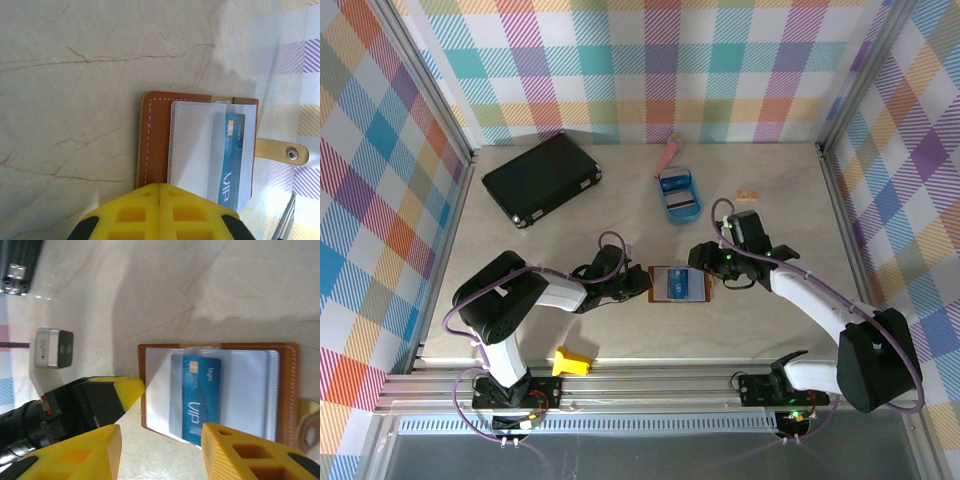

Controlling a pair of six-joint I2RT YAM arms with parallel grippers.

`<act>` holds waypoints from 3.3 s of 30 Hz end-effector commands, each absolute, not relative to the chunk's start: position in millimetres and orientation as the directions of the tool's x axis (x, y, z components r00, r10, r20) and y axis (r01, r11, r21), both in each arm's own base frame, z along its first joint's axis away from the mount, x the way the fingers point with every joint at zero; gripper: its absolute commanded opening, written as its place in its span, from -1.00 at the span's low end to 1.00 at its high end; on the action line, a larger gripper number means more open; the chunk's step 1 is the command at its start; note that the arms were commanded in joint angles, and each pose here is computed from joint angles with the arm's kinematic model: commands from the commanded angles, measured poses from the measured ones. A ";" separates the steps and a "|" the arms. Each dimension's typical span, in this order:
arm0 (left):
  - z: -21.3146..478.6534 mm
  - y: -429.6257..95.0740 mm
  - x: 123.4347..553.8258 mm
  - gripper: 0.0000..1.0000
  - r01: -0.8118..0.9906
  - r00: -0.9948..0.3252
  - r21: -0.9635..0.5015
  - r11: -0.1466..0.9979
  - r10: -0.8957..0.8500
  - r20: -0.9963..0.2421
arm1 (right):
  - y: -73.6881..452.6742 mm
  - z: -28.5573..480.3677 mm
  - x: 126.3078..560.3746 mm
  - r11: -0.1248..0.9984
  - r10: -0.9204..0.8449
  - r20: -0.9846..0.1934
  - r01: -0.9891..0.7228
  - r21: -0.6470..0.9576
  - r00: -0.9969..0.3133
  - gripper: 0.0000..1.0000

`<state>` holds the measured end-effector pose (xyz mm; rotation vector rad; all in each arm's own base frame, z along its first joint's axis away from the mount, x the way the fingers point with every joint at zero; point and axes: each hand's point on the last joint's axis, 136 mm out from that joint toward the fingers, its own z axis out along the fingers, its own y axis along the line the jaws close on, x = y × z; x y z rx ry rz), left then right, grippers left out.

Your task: Put the credit cards into the card holder

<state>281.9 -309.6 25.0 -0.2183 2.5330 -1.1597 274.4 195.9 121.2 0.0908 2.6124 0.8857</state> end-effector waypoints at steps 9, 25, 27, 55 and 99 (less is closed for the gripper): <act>8.5 -300.2 268.0 -1.00 -0.035 -0.937 -0.722 0.691 -0.274 -0.217 | 216.5 82.6 252.3 0.945 0.013 -0.160 -0.040 0.326 -0.987 0.09; 7.3 -300.4 266.3 -1.00 -0.037 -0.936 -0.724 0.689 -0.277 -0.216 | 228.0 50.7 264.1 0.969 0.019 -0.061 0.003 0.247 -0.998 0.22; 7.5 -301.3 266.5 -1.00 -0.035 -0.937 -0.726 0.687 -0.276 -0.216 | 229.7 49.1 265.7 0.970 0.013 -0.058 -0.002 0.244 -0.998 0.23; 3.3 -304.7 263.7 -1.00 -0.040 -0.941 -0.727 0.685 -0.270 -0.203 | 236.7 32.1 270.2 0.968 0.000 -0.015 -0.004 0.252 -1.000 0.25; 2.2 -306.0 262.5 -1.00 -0.041 -0.942 -0.732 0.681 -0.271 -0.200 | 241.2 44.9 272.3 0.956 -0.021 -0.060 -0.038 0.292 -0.998 0.14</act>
